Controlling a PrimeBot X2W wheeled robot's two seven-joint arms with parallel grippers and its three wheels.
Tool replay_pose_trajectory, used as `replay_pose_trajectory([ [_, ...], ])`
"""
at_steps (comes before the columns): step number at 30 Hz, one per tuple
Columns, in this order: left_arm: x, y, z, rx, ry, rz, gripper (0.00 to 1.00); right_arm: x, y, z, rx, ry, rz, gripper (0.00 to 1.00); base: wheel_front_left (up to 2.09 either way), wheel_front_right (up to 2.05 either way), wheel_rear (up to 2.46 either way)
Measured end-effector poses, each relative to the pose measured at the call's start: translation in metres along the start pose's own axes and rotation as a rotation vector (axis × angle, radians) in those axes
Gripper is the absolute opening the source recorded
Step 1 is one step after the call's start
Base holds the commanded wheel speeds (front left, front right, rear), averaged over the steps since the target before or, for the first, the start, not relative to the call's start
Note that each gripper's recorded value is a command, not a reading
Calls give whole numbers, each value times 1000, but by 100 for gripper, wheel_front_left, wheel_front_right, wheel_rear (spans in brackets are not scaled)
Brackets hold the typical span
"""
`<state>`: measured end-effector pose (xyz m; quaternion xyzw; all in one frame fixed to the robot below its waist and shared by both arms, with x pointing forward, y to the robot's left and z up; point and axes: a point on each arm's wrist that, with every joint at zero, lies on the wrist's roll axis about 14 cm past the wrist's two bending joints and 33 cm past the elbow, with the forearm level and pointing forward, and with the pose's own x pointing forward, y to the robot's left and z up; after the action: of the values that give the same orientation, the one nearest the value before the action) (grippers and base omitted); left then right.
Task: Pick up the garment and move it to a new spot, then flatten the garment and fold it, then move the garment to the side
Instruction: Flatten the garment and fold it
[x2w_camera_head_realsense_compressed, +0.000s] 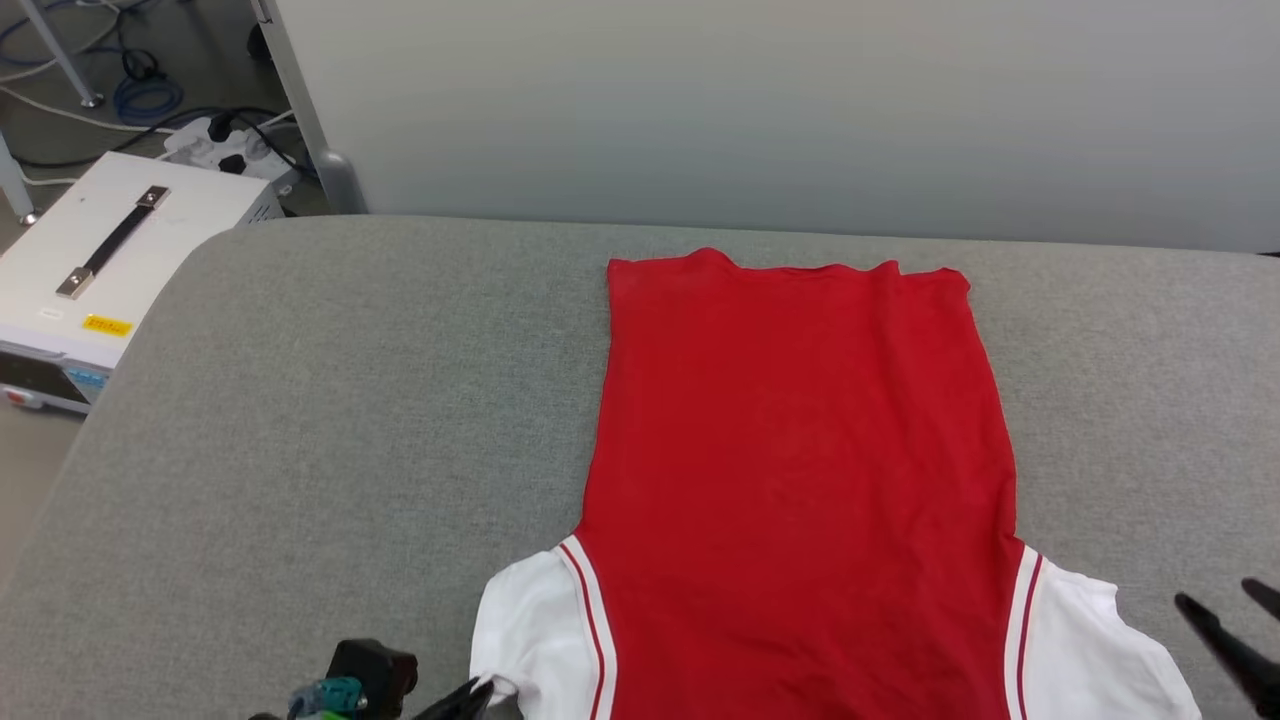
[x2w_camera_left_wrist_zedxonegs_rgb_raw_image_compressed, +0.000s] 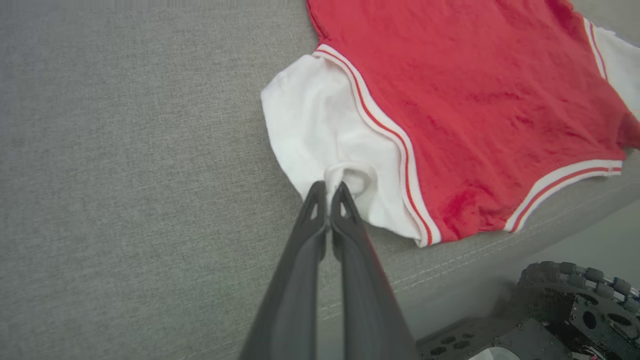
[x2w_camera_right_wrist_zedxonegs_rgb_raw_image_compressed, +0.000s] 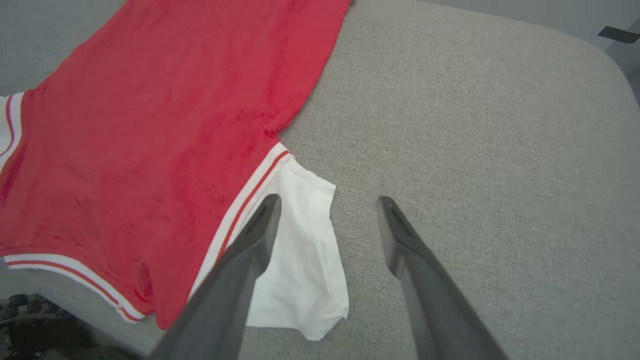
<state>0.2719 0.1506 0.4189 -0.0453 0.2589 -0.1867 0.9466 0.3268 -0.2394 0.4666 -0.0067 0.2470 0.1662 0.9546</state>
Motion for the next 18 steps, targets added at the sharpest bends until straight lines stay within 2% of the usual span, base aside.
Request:
replay_pose_trajectory([
  [6, 6, -9, 34, 15, 3, -33, 0, 38, -5, 57, -4, 15, 31, 100, 0, 0, 0],
  [11, 11, -15, 46, 10, 56, -61, 0, 84, -8, 86, -15, 115, 55, 100, 0, 0, 0],
  [18, 24, -13, 58, -15, 74, -65, 0, 155, -22, 116, -29, 228, 34, 100, 0, 0, 0],
])
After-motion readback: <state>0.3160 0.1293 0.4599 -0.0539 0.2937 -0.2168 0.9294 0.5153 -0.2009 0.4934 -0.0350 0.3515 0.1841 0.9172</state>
